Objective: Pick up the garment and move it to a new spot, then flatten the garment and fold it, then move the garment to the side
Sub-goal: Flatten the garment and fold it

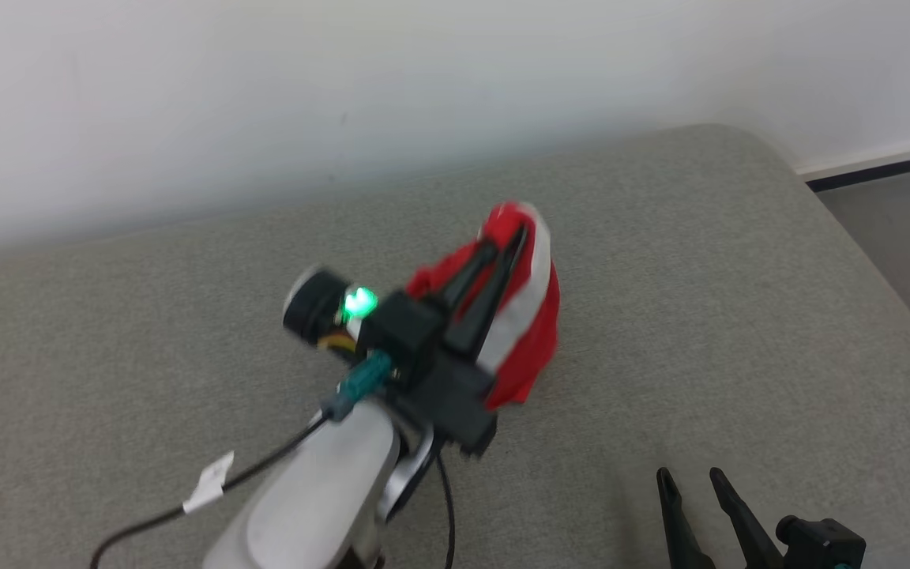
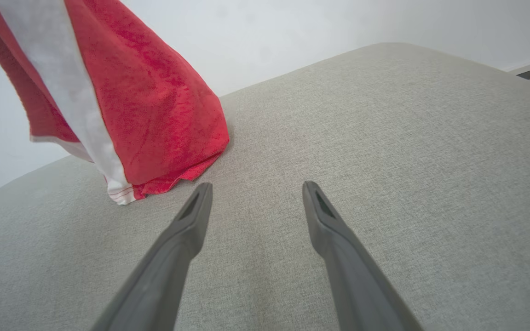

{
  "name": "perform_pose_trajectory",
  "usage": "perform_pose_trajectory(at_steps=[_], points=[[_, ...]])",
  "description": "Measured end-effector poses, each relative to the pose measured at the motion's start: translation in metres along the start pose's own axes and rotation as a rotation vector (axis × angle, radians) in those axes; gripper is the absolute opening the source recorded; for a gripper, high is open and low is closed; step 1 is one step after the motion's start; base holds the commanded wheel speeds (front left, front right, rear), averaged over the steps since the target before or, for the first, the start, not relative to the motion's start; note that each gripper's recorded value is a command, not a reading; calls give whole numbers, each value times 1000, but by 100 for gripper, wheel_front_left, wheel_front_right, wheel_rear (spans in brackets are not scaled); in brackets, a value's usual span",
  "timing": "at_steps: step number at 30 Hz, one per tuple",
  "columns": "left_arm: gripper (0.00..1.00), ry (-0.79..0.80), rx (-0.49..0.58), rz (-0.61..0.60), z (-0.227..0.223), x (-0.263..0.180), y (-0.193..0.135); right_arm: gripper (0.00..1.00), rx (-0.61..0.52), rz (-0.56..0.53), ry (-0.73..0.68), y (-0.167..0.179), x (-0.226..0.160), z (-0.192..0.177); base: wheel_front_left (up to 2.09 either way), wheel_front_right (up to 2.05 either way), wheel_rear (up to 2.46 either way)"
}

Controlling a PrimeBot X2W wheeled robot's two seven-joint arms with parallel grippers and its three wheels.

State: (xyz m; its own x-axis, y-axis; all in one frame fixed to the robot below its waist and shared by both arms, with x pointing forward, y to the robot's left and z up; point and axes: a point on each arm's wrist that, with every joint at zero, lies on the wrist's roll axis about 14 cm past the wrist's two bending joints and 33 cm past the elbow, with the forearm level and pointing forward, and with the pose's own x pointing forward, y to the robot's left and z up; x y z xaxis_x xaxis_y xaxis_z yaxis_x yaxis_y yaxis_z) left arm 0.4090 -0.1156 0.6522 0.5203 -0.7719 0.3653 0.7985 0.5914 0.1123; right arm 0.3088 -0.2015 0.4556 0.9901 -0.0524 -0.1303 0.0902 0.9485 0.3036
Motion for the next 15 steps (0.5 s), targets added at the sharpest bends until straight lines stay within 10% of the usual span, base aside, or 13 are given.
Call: perform_pose_trajectory(at_steps=[15], points=[[0, 544, -95, 101, -145, -194, -15, 100, -24, 157, 61, 47, 23, -14, 0, 0, 0]])
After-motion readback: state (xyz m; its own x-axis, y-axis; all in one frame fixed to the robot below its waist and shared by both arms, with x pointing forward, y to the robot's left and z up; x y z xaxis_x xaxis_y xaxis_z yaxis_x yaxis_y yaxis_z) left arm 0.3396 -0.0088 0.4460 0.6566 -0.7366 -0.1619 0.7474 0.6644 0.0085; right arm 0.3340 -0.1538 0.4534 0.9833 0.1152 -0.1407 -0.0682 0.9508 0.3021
